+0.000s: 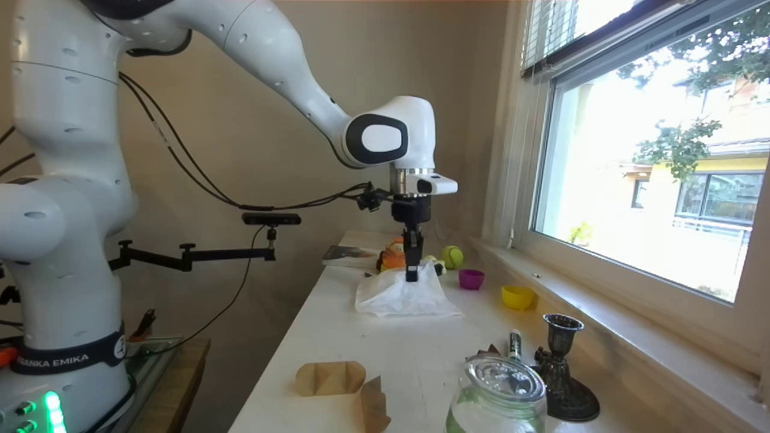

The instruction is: Use the paper towel to wipe the surface

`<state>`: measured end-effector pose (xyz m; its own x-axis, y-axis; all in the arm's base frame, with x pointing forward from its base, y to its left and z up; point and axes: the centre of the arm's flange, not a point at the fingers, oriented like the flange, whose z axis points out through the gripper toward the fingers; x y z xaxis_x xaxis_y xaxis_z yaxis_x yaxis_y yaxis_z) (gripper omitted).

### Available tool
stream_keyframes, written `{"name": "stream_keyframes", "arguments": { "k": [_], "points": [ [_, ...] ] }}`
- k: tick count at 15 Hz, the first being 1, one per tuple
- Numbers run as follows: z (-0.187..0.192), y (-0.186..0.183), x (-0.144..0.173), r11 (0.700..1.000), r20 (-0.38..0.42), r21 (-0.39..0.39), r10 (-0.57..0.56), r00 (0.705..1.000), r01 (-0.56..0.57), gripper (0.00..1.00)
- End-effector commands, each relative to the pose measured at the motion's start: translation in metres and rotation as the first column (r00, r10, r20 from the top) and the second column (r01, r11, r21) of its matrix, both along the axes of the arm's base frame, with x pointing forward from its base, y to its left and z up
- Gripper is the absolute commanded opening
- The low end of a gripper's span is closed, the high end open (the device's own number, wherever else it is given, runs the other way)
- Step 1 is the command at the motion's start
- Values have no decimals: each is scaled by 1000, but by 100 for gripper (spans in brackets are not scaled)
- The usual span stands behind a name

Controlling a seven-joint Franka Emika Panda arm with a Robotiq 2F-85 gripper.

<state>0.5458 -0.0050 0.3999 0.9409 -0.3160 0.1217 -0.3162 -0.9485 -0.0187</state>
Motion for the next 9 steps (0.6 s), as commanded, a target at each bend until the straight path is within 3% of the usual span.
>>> {"name": "stream_keyframes", "arguments": {
  "k": [1,5,9],
  "points": [
    [23,-20,-12,1000,-55,-15,1,998,-1,2],
    [49,-57,-13,990,59,-66,-122,991,126,2],
    [72,-82,-8,973,249,-43,-208,946,225,2]
  ]
}}
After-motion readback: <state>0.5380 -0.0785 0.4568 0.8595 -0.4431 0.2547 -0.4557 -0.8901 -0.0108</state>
